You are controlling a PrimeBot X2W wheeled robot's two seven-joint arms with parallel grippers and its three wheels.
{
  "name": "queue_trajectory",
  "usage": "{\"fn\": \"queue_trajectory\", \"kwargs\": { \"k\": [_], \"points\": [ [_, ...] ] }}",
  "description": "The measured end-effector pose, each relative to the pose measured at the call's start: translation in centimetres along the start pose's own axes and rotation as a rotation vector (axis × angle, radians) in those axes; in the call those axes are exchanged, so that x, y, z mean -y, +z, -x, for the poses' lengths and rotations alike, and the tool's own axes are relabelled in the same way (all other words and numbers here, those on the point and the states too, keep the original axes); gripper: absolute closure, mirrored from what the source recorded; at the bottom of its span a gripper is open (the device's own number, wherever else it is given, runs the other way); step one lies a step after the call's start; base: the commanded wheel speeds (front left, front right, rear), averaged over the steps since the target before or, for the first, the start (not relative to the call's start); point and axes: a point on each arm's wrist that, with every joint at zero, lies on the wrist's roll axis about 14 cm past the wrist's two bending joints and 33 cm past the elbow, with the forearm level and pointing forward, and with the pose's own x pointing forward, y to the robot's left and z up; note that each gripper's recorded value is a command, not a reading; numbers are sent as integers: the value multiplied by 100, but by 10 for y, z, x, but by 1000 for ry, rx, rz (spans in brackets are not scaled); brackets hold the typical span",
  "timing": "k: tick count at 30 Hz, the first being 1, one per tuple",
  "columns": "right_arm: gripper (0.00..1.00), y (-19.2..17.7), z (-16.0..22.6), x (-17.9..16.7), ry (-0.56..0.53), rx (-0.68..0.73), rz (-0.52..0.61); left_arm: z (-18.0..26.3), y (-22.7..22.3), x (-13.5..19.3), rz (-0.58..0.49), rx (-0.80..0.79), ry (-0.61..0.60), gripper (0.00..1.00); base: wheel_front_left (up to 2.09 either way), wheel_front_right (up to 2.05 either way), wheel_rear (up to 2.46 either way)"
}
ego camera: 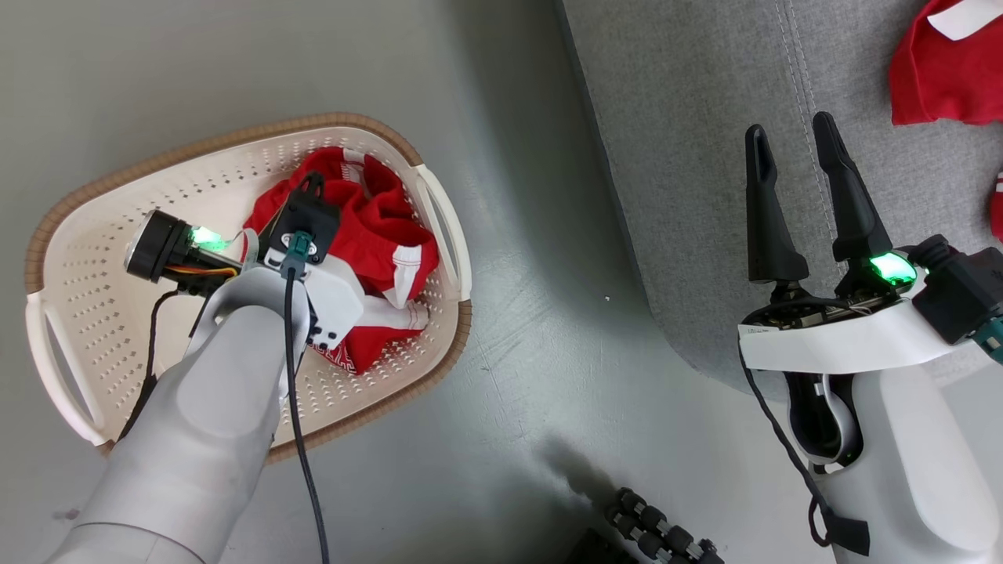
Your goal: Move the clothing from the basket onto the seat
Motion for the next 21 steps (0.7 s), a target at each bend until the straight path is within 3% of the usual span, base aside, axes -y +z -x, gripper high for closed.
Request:
{"fn": "queue_trajectory", "kwargs": {
  "k": [5,10,12,16,21],
  "points": [
    [0,6,-3,-5,15,17,6,3,26,-12,62,64,56,97,0,0,0],
    [0,14,-6,-9,31,40,22,10,52,-25,99,125,106,63,0,0,0],
    [0,16,-6,-9,32,47,22,14,62,-28,123,149,120,56,0,0,0],
    [0,23,-7,-15,47,65,22,25,81,-37,146,203,149,0,0,0,0],
    [0,32,-8,-22,71,91,41,42,113,-55,164,297,208,0,0,0,0]
  ]
}}
